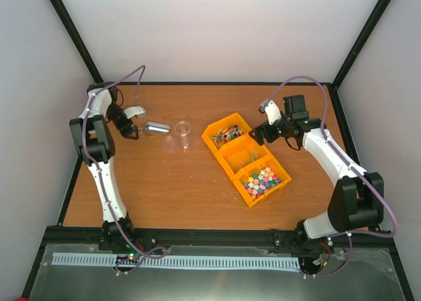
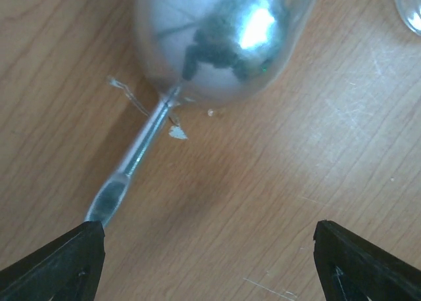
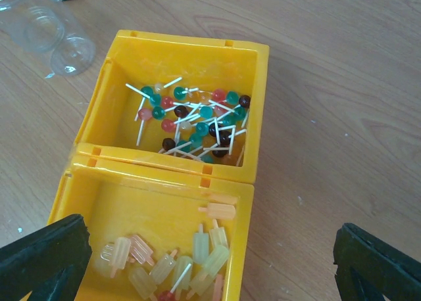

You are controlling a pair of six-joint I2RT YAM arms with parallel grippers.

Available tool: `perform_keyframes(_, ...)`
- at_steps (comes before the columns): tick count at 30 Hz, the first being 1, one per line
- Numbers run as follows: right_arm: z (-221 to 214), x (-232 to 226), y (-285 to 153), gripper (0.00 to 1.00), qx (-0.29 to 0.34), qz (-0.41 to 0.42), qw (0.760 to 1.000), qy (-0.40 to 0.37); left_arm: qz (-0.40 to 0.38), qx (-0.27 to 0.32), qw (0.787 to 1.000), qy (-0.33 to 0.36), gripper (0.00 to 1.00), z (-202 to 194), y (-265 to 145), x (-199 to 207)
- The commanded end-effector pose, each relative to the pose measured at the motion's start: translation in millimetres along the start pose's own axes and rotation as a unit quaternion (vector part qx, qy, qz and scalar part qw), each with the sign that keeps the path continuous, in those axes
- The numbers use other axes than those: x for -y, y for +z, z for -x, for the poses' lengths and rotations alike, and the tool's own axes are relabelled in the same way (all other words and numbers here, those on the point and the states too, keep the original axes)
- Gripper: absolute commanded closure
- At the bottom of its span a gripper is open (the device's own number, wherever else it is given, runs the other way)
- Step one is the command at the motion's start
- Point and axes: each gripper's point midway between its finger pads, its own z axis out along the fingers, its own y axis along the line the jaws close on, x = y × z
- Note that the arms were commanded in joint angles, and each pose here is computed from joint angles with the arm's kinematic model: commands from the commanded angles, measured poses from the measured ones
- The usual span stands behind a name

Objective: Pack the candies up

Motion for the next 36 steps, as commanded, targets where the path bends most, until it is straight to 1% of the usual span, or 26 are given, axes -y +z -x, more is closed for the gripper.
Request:
perform_keyframes(1,11.6,-0.5,-2.1,0.00,0.010,0.012,1.000,0.013,0.029,-0.012,1.000,-0.002,0.12,5.2,5.9,-11.4)
perform_keyframes(4,12.6,-1.3,-2.9,0.00,0.012,0.014,1.000,0.014,0.032,-0.020,0.999,0.005,0.12,5.5,16.7,-11.0)
perform_keyframes(9,10.2,-3.0,-3.6,0.00,0.011,0.016,1.000,0.013,0.039,-0.013,0.999,0.016,0.12,12.0,26.8,-11.8)
perform_keyframes(13,9.8,-4.8,-4.7,0.00,0.011,0.019,1.000,0.011,0.031,-0.012,0.999,0.014,0.17,12.0,30.5,-7.4)
perform_keyframes(15,9.6,-5.3,-6.2,0.00,0.013,0.018,1.000,0.008,0.028,-0.010,0.999,0.017,0.23,9.7,30.8,-0.3)
perform_keyframes(20,7.9,-7.7,-8.1,0.00,0.019,0.019,1.000,0.004,0.030,-0.004,0.999,0.016,0.46,-2.2,37.8,26.4)
perform_keyframes(24,7.6,-10.1,-8.9,0.00,0.026,0.023,0.999,0.001,0.048,-0.005,0.999,-0.013,0.63,-16.1,46.8,39.5)
perform_keyframes(29,12.3,-20.9,-12.7,0.00,0.046,0.048,0.998,0.002,0.072,-0.009,0.996,-0.052,0.82,-28.3,57.4,41.8)
perform_keyframes(31,15.2,-20.9,-15.5,0.00,0.056,0.044,0.997,0.008,0.078,-0.008,0.995,-0.067,0.89,-30.3,59.7,41.9)
perform_keyframes(36,17.8,-20.1,-24.3,0.00,0.083,0.024,0.996,0.008,0.089,0.005,0.991,-0.097,0.99,-32.5,52.1,42.0)
